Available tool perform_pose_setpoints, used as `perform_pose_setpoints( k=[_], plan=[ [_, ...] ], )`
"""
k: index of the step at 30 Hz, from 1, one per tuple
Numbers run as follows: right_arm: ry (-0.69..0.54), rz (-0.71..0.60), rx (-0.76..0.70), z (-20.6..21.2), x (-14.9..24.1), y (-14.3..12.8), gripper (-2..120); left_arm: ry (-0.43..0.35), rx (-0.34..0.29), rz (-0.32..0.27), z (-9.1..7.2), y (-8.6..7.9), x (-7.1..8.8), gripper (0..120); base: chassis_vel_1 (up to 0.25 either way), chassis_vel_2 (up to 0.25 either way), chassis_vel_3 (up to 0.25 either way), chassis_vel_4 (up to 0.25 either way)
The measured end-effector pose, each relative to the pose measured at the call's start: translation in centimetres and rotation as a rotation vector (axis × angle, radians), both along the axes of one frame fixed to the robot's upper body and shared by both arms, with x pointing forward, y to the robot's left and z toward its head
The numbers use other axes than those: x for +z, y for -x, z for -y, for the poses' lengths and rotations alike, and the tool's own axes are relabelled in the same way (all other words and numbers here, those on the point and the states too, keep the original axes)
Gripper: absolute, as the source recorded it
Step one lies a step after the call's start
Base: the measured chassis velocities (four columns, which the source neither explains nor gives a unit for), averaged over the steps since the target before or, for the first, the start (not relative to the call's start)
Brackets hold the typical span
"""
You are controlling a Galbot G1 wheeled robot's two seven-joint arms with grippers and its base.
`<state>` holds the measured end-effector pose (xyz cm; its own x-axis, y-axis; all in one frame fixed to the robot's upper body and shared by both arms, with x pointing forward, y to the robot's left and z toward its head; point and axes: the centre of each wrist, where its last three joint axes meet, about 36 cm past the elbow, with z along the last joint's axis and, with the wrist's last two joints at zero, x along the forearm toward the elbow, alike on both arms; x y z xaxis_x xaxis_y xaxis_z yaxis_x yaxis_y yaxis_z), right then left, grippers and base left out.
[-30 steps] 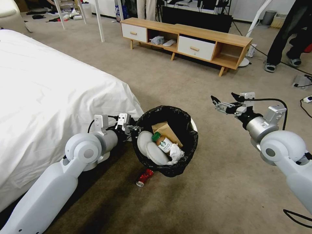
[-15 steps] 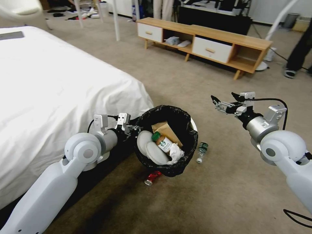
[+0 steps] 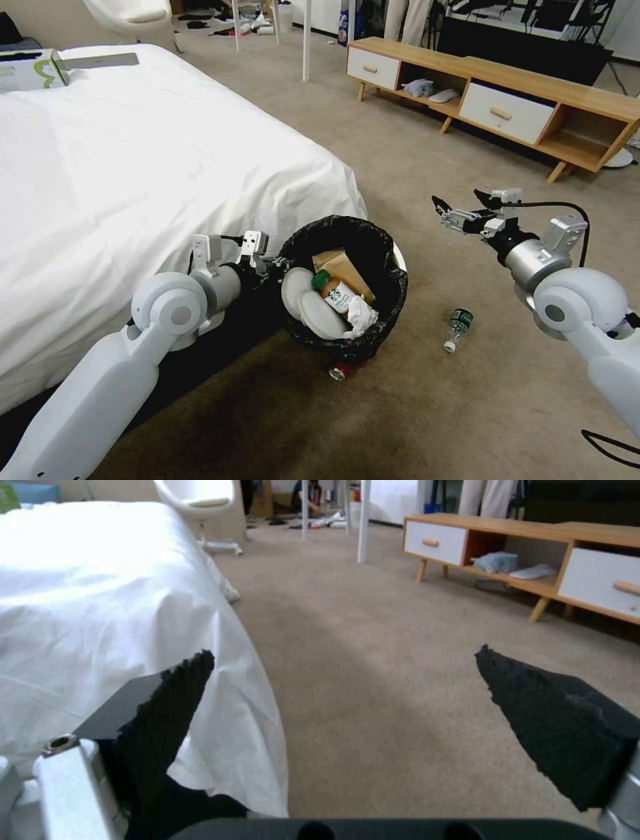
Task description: Pick up the trash bin and place the garbage on the floor into it.
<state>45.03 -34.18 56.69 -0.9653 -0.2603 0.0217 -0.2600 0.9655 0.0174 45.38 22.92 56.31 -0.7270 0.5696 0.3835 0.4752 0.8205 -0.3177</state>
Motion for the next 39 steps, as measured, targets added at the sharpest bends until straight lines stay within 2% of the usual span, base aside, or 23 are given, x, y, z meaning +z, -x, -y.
perform_pose_setpoints(
  k=[9,18,30,39],
  plan=[
    [0.005,-0.004,-0.002,0.05,-0.14,0.05,100,0.004,-0.034,0.035,0.03,-0.02,-0.06,2,0.000,0.000,0.000,0.000],
    [0.006,0.000,-0.001,0.05,0.00,0.04,100,-0.042,-0.008,0.044,-0.16,0.00,-0.57,2,0.000,0.000,0.000,0.000],
    [0.010,0.005,0.004,0.03,0.19,0.33,100,-0.021,-0.002,0.063,-0.20,0.06,-0.33,2,0.000,0.000,0.000,0.000],
    [0.008,0.008,0.007,-0.12,0.18,0.38,100,0.009,-0.034,0.097,-0.11,0.21,-0.11,2,0.000,0.000,0.000,0.000]
  ],
)
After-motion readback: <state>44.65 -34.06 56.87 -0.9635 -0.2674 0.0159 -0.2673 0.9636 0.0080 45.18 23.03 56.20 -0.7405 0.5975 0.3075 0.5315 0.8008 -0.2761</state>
